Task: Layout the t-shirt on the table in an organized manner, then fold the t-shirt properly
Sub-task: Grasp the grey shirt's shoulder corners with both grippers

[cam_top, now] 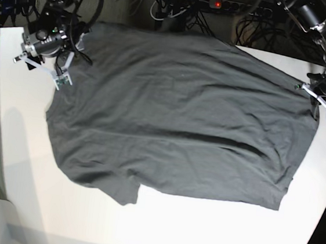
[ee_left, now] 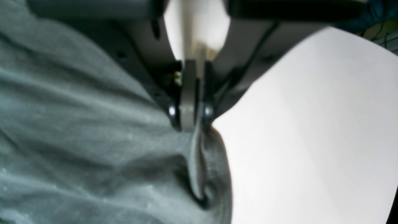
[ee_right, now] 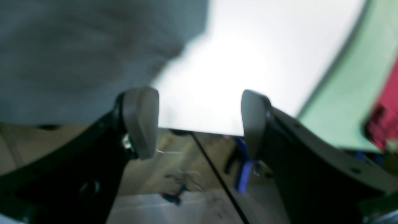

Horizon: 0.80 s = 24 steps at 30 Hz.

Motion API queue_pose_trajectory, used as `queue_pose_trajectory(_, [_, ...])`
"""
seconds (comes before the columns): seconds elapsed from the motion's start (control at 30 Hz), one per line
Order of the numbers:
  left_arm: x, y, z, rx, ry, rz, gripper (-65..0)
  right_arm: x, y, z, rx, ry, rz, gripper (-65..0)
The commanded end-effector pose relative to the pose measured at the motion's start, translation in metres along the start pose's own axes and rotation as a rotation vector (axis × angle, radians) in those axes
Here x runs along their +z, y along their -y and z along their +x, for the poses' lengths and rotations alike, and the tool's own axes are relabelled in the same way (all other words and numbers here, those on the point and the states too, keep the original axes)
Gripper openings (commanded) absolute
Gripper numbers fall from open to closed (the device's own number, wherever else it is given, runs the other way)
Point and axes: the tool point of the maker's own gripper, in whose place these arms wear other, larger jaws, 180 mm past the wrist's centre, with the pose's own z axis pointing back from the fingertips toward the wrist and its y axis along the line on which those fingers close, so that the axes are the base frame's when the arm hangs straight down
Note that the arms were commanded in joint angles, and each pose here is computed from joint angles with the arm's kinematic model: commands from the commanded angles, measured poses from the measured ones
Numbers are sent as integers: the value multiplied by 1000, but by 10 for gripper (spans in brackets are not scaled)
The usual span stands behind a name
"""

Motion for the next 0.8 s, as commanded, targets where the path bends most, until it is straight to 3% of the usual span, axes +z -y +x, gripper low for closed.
queue_pose_trajectory(0.0, [2,3,-63,-47,-263,5,-649,4,7,1,-6,1,-24,-231])
queue_pose_trajectory(0.43, [3,2,-60,-53,-258,11,-649,6,-18,21,-52,50,47,-231])
queue_pose_trajectory(0.77, [3,3,-61,-53,-262,10,-649,-16,-33,12,-37,-14,109,-234])
